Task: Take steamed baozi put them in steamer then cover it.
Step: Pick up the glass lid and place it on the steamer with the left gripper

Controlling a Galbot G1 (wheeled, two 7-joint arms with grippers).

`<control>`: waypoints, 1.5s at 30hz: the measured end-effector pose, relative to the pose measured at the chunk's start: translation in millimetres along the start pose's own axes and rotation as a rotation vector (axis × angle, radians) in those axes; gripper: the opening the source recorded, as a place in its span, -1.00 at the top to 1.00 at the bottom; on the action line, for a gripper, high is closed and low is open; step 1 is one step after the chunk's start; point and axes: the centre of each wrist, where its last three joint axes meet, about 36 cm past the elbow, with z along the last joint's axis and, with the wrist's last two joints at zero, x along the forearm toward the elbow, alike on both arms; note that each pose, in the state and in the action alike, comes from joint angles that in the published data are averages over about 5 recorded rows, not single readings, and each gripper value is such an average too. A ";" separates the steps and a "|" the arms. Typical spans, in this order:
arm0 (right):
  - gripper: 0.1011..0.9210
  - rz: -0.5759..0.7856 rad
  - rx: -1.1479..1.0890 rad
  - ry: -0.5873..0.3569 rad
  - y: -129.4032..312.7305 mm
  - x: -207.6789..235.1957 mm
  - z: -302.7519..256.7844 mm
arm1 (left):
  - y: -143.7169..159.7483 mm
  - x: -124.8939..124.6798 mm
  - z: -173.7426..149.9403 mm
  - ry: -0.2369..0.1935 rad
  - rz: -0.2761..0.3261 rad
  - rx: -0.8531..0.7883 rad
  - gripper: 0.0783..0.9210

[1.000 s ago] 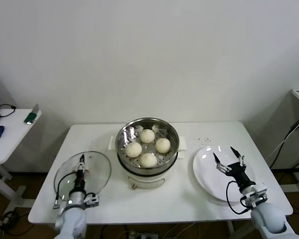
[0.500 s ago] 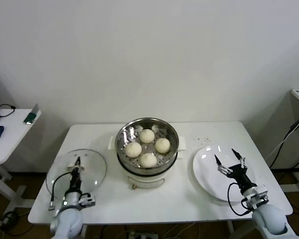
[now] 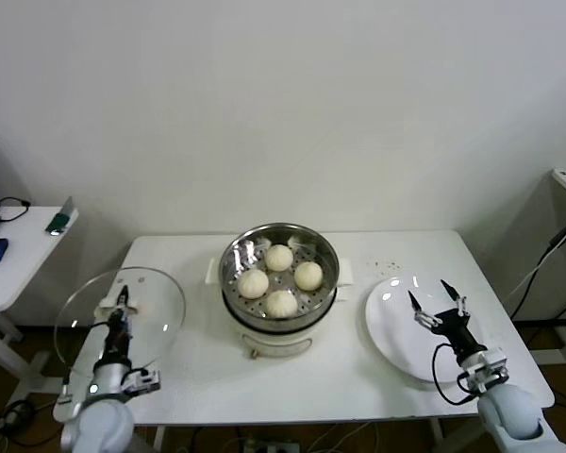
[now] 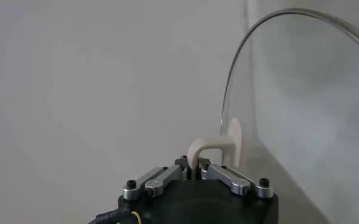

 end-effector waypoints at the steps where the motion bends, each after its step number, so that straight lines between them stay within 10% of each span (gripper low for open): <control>1: -0.76 -0.002 0.002 0.001 -0.9 -0.7 0.4 | 7.0 2.5 2.3 0.003 -0.008 0.001 0.81; 20: -0.76 -0.031 0.027 0.023 -6.4 -30.1 3.7 | 126.0 17.6 -20.2 -0.037 -0.113 0.074 0.81; 45: -0.76 -0.018 0.042 0.032 -6.8 -47.5 10.0 | 162.0 -3.7 -196.8 -0.167 -0.025 0.169 0.81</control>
